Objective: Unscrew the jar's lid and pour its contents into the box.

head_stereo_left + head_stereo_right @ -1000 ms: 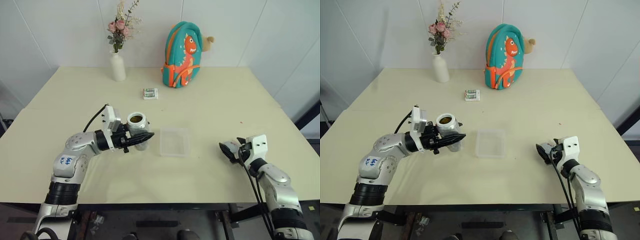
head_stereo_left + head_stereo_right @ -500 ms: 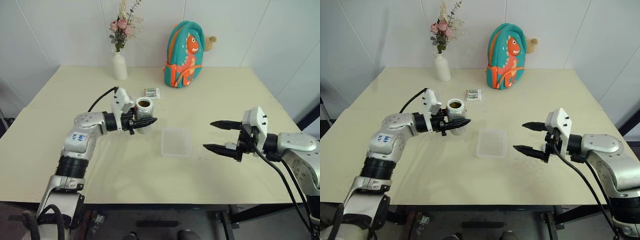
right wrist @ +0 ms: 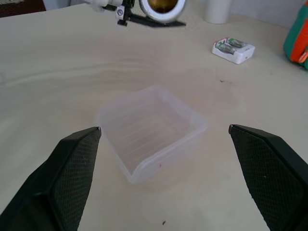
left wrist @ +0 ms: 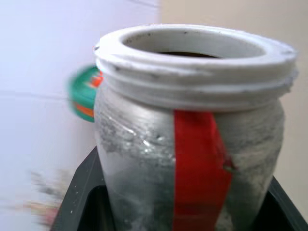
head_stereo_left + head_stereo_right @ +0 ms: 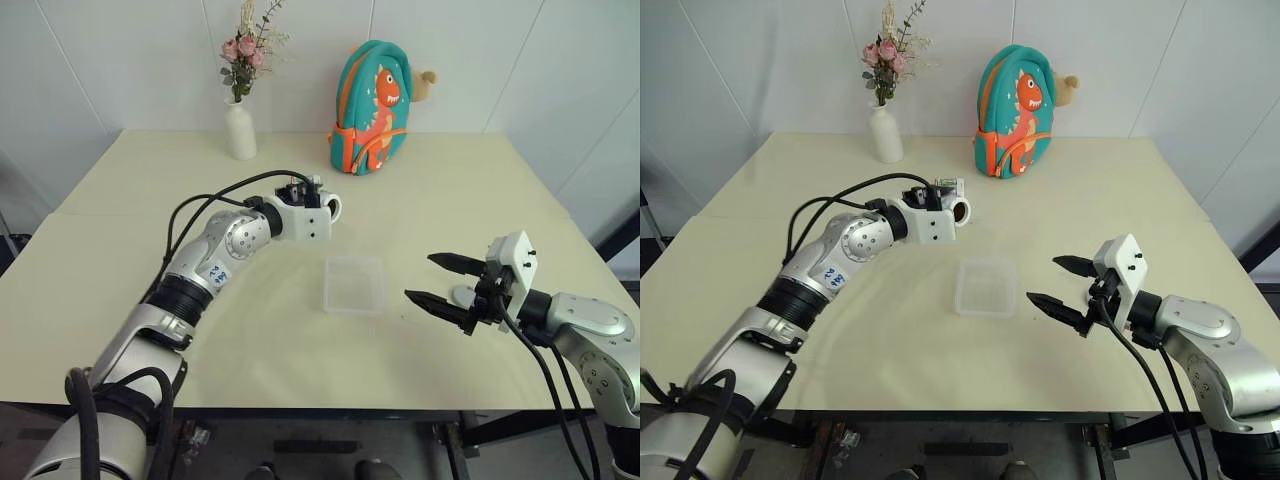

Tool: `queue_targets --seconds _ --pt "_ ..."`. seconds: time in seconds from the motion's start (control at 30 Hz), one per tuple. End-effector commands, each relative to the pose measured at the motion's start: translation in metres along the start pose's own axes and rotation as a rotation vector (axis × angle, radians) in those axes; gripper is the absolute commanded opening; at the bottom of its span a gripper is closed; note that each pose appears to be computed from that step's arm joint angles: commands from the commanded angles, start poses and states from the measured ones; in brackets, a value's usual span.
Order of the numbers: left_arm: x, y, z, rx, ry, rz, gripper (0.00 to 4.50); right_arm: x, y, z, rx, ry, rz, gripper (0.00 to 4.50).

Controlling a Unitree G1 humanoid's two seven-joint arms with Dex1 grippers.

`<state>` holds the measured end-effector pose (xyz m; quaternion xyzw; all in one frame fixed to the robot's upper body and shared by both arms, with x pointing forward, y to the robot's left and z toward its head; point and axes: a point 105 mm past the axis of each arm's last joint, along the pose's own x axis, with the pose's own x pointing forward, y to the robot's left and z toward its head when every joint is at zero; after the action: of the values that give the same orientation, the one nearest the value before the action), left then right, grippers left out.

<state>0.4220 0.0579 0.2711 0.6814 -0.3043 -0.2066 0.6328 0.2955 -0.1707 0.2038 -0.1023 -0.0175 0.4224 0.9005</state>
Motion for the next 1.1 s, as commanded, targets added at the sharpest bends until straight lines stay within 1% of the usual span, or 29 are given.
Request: queue_targets --seconds 0.03,0.1,0.17,0.23,0.33,0.43,0.57,0.63,0.73,0.83,0.93,0.97,1.0,1.03,1.1 --pt "-0.004 0.012 0.030 0.488 -0.141 0.212 1.99 -0.002 0.002 0.012 -0.018 -0.059 -0.030 4.48" --pt "-0.007 0.006 0.040 0.639 -0.202 0.307 1.99 0.002 0.005 0.011 0.006 -0.082 -0.041 4.48" --pt "-0.008 0.003 0.046 0.733 -0.233 0.389 1.99 0.005 0.007 0.011 0.017 -0.094 -0.042 4.48" --pt "-0.005 -0.006 0.053 0.814 -0.287 0.395 1.99 0.007 0.008 0.011 0.030 -0.105 -0.044 4.48" --pt "0.004 -0.016 0.055 0.901 -0.299 0.365 1.99 0.011 0.009 0.011 0.060 -0.129 -0.054 4.48" --pt "-0.001 -0.007 0.063 1.024 -0.299 0.509 1.99 0.016 0.009 0.011 0.077 -0.155 -0.063 4.48" --pt "0.007 -0.024 0.043 0.968 -0.240 0.335 1.99 0.020 0.011 0.012 0.090 -0.174 -0.053 4.48" --pt "0.004 -0.020 0.051 0.978 -0.274 0.389 1.99 0.022 0.012 0.011 0.092 -0.176 -0.045 4.48" --pt "0.002 -0.019 0.051 0.939 -0.267 0.383 1.99 0.022 0.011 0.011 0.098 -0.177 -0.044 4.48" --pt "0.000 -0.013 0.040 0.857 -0.219 0.347 1.99 0.023 0.009 0.011 0.094 -0.178 -0.045 4.48" --pt "-0.002 -0.006 0.035 0.804 -0.207 0.335 1.99 0.023 0.009 0.011 0.094 -0.179 -0.044 4.48" --pt "-0.001 0.002 0.026 0.722 -0.157 0.323 1.99 0.023 0.009 0.010 0.092 -0.176 -0.042 4.48" --pt "-0.003 0.008 0.016 0.604 -0.120 0.297 1.99 0.023 0.009 0.009 0.091 -0.172 -0.040 4.48" --pt "-0.007 0.016 0.004 0.432 -0.067 0.283 1.99 0.023 0.009 0.008 0.090 -0.170 -0.040 4.48" --pt "-0.013 0.025 -0.009 0.203 -0.025 0.264 1.99 0.022 0.009 0.008 0.089 -0.168 -0.041 4.48"
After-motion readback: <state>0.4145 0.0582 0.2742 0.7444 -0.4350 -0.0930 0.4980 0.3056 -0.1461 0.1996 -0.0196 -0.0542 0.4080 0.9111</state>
